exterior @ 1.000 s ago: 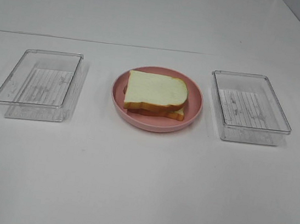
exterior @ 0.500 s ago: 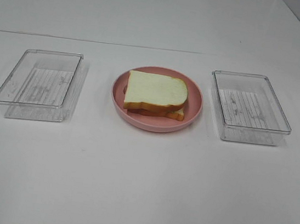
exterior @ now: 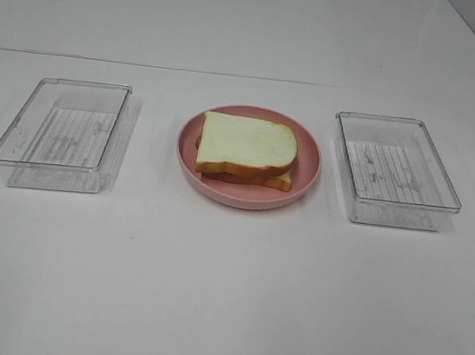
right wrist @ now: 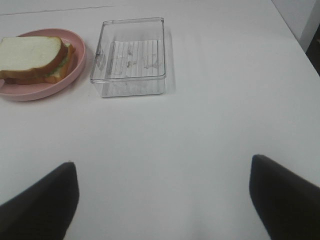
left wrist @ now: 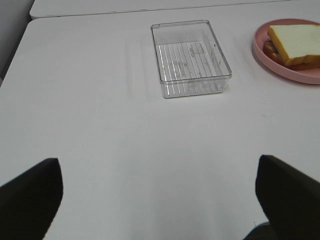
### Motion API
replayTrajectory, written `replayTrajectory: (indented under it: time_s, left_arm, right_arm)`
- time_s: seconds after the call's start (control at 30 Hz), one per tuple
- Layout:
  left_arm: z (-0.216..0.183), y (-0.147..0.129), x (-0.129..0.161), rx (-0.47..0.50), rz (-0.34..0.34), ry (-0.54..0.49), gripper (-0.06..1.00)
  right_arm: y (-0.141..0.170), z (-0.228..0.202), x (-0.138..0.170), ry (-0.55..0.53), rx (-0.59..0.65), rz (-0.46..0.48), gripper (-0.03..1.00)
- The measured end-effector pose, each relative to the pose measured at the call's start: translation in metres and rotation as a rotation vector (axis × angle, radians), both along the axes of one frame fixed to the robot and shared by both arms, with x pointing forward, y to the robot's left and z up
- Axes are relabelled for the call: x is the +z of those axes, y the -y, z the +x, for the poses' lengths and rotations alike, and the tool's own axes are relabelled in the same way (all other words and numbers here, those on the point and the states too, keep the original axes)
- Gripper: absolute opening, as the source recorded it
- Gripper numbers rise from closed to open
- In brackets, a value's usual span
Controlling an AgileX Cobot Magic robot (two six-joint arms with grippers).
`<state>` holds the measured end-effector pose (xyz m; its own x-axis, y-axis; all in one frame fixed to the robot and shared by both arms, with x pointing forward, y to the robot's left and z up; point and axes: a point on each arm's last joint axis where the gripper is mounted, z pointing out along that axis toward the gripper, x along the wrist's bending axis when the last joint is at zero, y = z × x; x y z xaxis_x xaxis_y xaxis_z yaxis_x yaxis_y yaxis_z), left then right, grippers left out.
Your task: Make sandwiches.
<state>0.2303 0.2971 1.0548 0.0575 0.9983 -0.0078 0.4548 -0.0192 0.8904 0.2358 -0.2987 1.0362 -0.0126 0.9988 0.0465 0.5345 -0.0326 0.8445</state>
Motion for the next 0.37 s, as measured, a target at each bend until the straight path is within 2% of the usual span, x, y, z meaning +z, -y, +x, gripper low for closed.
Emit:
replayTrajectory:
  time_s: [0.37]
  left_arm:
    - [0.0000,0.0000,0.0000,0.000,0.000,0.000,0.99]
  right_arm:
    - [0.0000,0.0000,0.0000,0.000,0.000,0.000,0.87]
